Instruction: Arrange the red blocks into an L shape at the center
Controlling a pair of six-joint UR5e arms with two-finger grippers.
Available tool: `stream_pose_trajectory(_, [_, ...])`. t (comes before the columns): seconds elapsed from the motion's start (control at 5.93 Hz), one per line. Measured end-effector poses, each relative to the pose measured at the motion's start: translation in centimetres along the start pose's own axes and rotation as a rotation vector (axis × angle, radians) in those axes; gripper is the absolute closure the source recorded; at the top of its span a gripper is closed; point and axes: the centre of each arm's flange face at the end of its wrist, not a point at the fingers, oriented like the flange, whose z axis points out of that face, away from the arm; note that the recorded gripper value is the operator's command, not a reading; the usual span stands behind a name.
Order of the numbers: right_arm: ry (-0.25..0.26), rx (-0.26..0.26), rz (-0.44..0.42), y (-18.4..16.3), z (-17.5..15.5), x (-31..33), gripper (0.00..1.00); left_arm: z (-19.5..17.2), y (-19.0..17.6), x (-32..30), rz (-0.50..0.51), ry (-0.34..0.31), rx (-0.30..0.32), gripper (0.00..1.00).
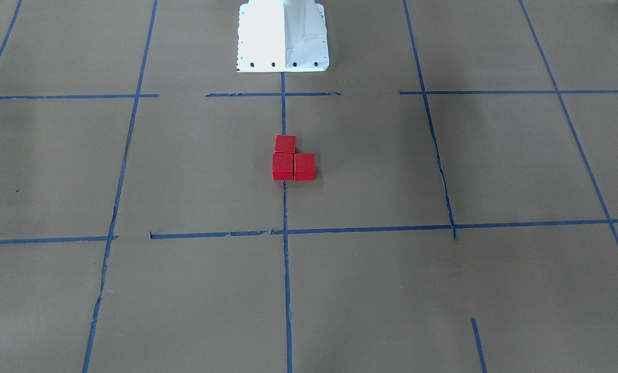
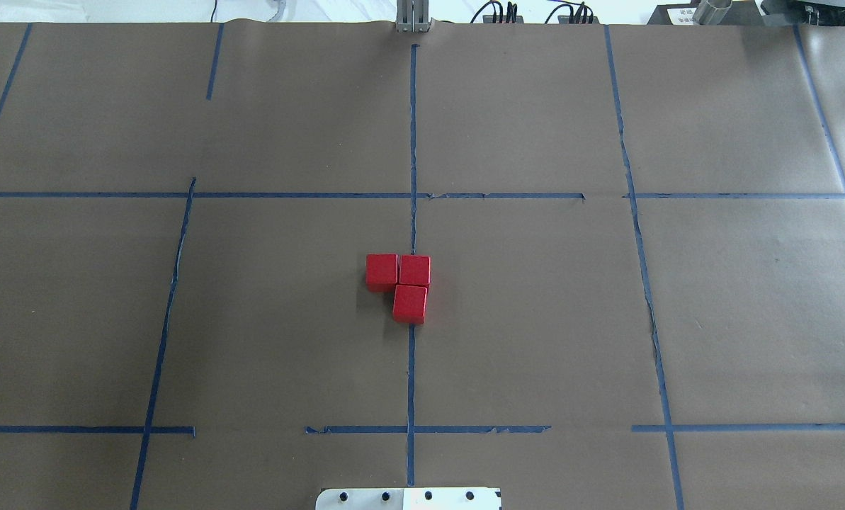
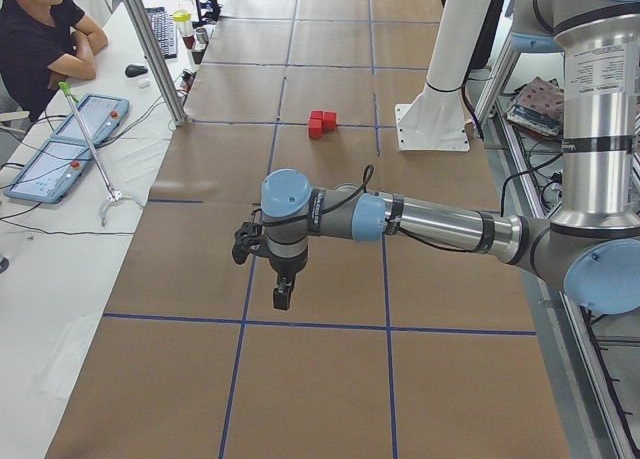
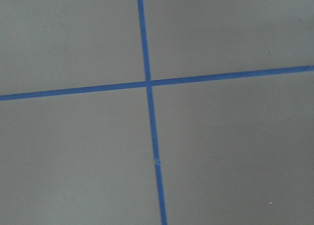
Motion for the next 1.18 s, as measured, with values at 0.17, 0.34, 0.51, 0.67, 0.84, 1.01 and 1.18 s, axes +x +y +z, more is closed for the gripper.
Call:
stream_pose_trajectory(0.17, [0.001,-0.002,-0.003,0.1,0.1,0.1,0.00,0.2,0.6,-0.7,-0.014,0.034,-0.014,0.00])
stream_pose_trajectory(0.34, [0.003,-0.006,-0.002,0.1,0.3,0.3,0.00,0.6,1.2,-1.0,-0.027,0.050,-0.025,0.00])
stream_pose_trajectory(0.51, [0.004,-0.014,0.000,0.3,0.6,0.5,0.00,0.9,1.7,-1.1,-0.034,0.056,-0.030,0.00])
stream_pose_trajectory(0.67, [0.005,-0.020,0.002,0.8,0.9,0.7,0.00,0.7,1.9,-0.9,-0.033,0.063,-0.027,0.00])
stream_pose_trajectory(0.84, [0.005,-0.031,0.001,1.6,1.4,0.8,0.00,0.7,1.9,-0.6,-0.035,0.095,-0.024,0.00])
stream_pose_trajectory(1.01, [0.007,-0.046,0.004,2.0,2.0,1.0,0.00,0.9,1.8,-0.5,-0.039,0.130,-0.023,0.00])
stream_pose_trajectory(1.18, [0.009,-0.055,0.004,2.2,2.4,1.0,0.00,1.1,1.8,-0.5,-0.040,0.141,-0.023,0.00])
